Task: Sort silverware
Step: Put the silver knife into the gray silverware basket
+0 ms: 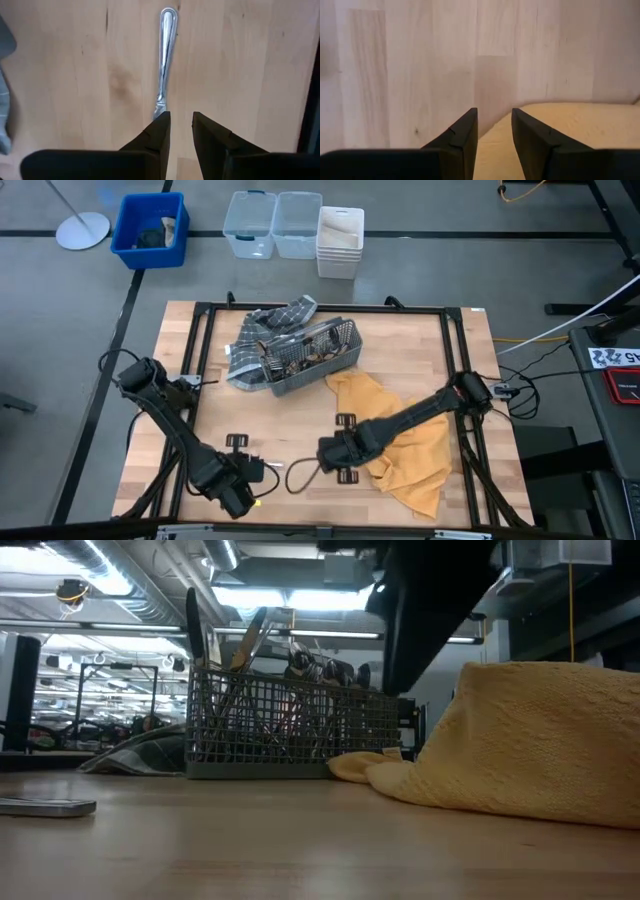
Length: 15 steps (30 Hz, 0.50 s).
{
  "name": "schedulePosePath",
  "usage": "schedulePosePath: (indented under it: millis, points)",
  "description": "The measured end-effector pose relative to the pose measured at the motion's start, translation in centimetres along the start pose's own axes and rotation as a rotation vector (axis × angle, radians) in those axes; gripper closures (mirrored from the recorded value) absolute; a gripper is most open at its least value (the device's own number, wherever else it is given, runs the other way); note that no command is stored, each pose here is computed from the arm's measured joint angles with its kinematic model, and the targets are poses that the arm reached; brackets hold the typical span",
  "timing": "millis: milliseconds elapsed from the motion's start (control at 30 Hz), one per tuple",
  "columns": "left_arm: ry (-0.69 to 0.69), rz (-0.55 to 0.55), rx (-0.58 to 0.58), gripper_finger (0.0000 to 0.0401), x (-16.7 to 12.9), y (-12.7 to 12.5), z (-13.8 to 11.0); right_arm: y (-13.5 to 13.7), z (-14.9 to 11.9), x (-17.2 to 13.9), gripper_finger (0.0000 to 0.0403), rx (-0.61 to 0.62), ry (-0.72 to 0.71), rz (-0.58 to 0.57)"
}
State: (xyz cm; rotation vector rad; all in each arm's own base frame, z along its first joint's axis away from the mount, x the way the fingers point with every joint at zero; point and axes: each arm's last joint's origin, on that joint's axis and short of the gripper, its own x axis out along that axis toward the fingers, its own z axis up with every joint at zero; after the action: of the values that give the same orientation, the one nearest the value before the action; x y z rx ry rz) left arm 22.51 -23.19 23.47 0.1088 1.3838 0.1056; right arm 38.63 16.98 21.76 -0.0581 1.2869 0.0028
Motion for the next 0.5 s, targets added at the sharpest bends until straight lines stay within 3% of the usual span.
schedulePosePath:
  millis: [233, 500]
  points:
    - [-0.079, 0.009, -0.009, 0.0331, -0.4, -1.2, -0.7, 4.3, -1.7, -0.8, 0.0283, 0.051, -0.08, -0.08]
    - [-0.1, 0.017, 0.018, 0.0331, 1.2, -1.9, -2.3, 9.5, -2.3, -2.1, 0.0283, 0.076, -0.322, 0.009]
